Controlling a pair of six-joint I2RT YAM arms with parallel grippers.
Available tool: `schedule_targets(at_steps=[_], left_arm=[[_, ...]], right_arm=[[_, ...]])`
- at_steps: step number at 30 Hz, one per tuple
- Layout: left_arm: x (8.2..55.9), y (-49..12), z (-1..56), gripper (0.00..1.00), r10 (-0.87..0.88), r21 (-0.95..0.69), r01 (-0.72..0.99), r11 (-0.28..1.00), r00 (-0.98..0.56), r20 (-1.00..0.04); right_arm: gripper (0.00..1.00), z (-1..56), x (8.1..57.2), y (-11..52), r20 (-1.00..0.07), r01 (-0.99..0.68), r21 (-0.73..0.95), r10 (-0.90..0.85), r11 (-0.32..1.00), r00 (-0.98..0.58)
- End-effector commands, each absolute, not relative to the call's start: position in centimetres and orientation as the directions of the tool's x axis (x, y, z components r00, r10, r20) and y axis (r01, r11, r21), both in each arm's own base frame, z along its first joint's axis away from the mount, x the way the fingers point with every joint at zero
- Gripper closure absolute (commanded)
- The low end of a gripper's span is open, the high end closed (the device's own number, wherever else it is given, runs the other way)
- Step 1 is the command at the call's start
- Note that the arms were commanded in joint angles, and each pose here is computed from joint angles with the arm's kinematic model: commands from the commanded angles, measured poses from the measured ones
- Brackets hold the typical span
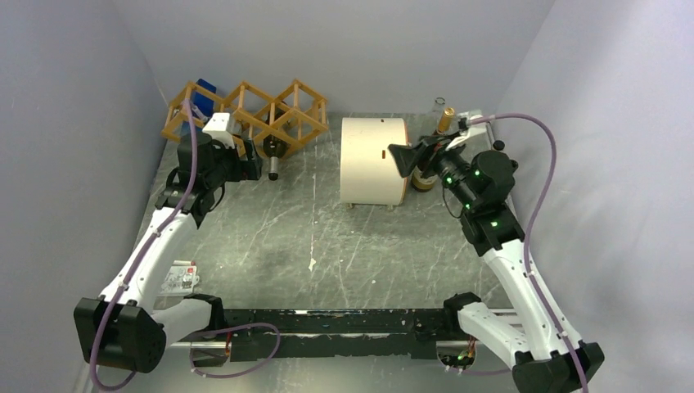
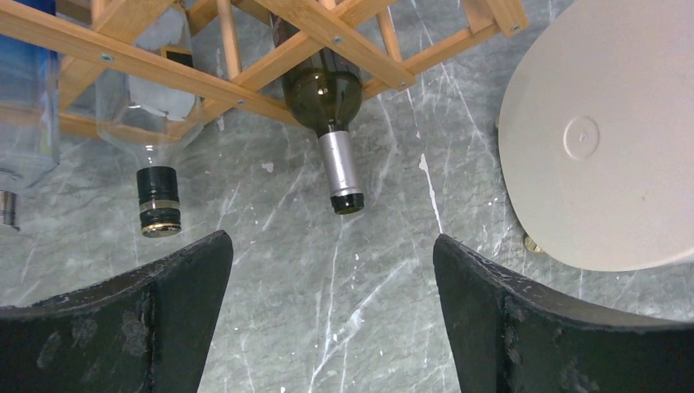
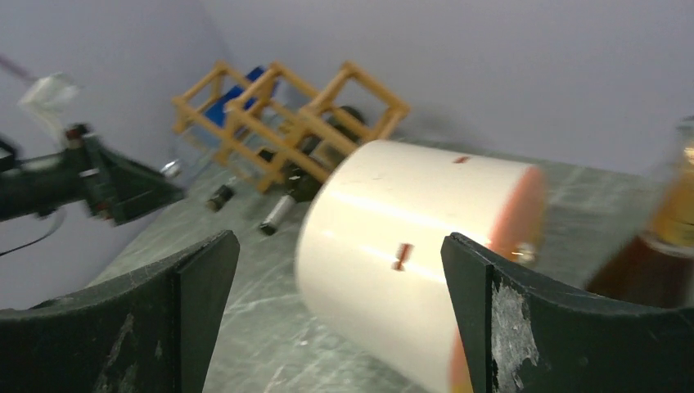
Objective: Take the wine bottle off the wine rack
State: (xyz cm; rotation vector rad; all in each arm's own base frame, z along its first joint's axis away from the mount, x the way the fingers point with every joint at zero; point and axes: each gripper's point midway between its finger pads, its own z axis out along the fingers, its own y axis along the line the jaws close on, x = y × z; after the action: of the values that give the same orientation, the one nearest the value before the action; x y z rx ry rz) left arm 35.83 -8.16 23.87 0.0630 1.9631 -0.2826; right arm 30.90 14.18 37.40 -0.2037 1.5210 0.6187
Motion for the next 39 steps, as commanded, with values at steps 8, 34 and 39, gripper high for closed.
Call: schedule_targets(at_steps=[8,34,39], left_arm=[[37.7,-11.4,20.1,0.02,-0.219,-0.355,0.199,0.913,-0.497,-0.84],[45.2,-14.2,10.2,0.26,-0.484,-0.649,0.145,0.747,-0.551,-0.68],[46.5,-14.9,8.8,0.33,-0.49,-0.657,0.119,0.745,-0.571,-0.659]], right_arm=[[0.0,36.7,25.5,27.1,-0.981,-0.75,0.187,0.159,0.634,-0.11],[0.0,34.3,24.8,20.9,-0.999,-0.621,-0.024,-0.005,0.783,0.032],[0.0,34.2,24.8,20.9,-0.999,-0.621,-0.022,0.002,0.783,0.038]])
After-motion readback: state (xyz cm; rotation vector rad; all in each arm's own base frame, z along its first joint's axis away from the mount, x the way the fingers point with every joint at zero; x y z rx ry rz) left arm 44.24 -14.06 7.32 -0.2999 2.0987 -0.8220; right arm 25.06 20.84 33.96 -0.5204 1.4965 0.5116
